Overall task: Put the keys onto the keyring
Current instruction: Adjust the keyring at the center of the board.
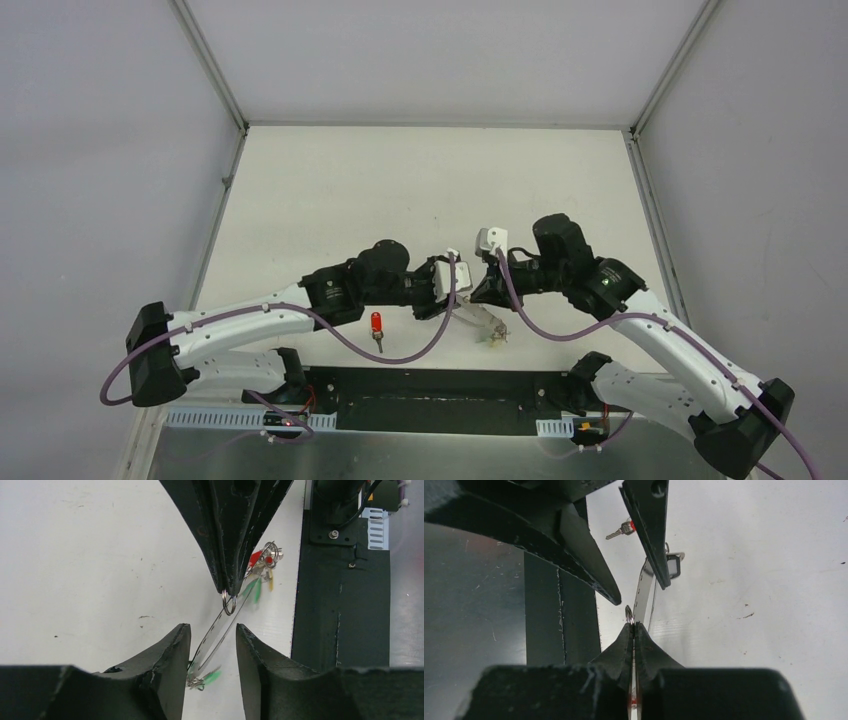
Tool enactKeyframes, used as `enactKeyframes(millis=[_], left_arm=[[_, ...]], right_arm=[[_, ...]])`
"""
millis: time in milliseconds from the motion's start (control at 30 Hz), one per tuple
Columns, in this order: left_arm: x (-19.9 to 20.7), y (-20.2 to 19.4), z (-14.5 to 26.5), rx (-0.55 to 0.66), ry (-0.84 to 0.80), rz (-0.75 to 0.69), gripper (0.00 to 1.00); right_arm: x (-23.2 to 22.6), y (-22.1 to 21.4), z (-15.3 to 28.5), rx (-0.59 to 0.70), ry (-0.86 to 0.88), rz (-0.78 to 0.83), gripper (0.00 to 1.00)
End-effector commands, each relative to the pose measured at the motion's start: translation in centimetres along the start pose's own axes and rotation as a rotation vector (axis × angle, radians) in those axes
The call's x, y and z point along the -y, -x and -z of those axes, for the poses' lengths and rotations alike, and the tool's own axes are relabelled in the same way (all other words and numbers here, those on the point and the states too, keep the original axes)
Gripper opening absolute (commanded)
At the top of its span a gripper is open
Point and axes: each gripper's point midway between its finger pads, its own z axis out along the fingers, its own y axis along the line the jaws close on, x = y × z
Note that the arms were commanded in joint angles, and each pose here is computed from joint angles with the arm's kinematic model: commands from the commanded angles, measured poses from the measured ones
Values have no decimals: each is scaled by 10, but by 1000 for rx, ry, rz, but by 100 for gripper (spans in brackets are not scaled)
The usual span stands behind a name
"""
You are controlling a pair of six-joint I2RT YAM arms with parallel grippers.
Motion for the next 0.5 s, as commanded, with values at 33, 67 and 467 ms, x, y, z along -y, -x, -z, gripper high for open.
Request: enactKeyframes(millis=[33, 67, 467], left_arm=[[0, 35, -5, 109, -34, -31, 38], [-1, 36, -4, 112, -27, -33, 40], [9, 56, 22, 170, -60, -102, 46]], right_arm=[[-1, 24, 3, 87, -7, 20, 0], [-2, 23, 3, 88, -5, 16, 0], [-1, 24, -1, 101, 0, -3, 0]])
